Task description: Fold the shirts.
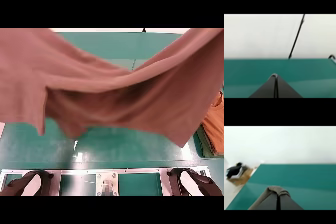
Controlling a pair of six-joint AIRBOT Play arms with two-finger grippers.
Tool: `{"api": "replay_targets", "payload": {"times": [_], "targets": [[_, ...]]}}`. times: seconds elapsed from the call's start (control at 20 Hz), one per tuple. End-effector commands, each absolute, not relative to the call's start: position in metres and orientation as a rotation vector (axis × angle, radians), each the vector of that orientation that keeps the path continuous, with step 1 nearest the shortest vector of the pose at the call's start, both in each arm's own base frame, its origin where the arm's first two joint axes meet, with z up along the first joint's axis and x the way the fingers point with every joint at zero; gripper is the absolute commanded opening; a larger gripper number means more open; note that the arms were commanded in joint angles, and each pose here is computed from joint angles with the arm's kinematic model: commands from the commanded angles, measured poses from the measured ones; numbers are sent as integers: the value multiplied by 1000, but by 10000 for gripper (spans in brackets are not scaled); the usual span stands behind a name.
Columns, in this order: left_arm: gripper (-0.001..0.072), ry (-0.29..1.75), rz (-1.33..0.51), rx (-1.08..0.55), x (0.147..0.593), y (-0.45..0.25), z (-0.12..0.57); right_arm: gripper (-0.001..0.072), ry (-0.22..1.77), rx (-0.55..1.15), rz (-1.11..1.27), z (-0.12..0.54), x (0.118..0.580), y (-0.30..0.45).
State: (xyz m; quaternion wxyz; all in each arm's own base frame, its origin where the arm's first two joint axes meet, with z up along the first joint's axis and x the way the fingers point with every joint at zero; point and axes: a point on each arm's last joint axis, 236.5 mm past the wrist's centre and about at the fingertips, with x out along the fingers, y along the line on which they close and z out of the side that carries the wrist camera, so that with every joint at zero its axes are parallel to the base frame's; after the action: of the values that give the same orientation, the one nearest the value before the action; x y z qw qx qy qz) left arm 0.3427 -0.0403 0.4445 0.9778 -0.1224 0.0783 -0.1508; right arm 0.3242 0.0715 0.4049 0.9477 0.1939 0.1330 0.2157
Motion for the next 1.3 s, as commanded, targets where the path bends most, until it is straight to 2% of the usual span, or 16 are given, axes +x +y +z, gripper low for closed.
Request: {"api": "replay_targets", "payload": {"times": [0.0,0.1,0.25,0.35,0.45,0.5,0.55,0.6,0.75,0.8,0.95,1.05,1.25], "targets": [[26,425,-302,-338,424,-34,311,12,482,569,386,261,390,65],[26,556,-318,-337,477,-53,212,12,623,631,318,165,422,64],[27,710,-365,-318,535,-100,88,12,786,687,219,59,460,60],[28,790,-394,-349,553,-117,39,13,864,713,180,13,477,55],[31,869,-427,-370,554,-118,17,15,921,725,175,-10,482,51],[231,888,-438,-377,550,-109,21,89,940,718,180,-12,480,45],[528,898,-447,-384,547,-96,32,254,948,712,183,-9,479,37],[565,913,-462,-391,543,-79,46,307,964,708,191,-2,476,25],[564,1039,-497,-428,503,-23,60,301,1065,719,222,9,443,-5],[564,1098,-497,-447,486,-6,55,278,1105,721,224,7,428,-12],[564,1238,-461,-564,443,30,21,278,1197,750,193,-4,381,-25],[563,1285,-415,-629,425,41,-13,251,1203,790,152,-10,356,-30],[563,1358,-362,-690,396,34,-73,249,1203,866,50,-18,309,-36]]}}
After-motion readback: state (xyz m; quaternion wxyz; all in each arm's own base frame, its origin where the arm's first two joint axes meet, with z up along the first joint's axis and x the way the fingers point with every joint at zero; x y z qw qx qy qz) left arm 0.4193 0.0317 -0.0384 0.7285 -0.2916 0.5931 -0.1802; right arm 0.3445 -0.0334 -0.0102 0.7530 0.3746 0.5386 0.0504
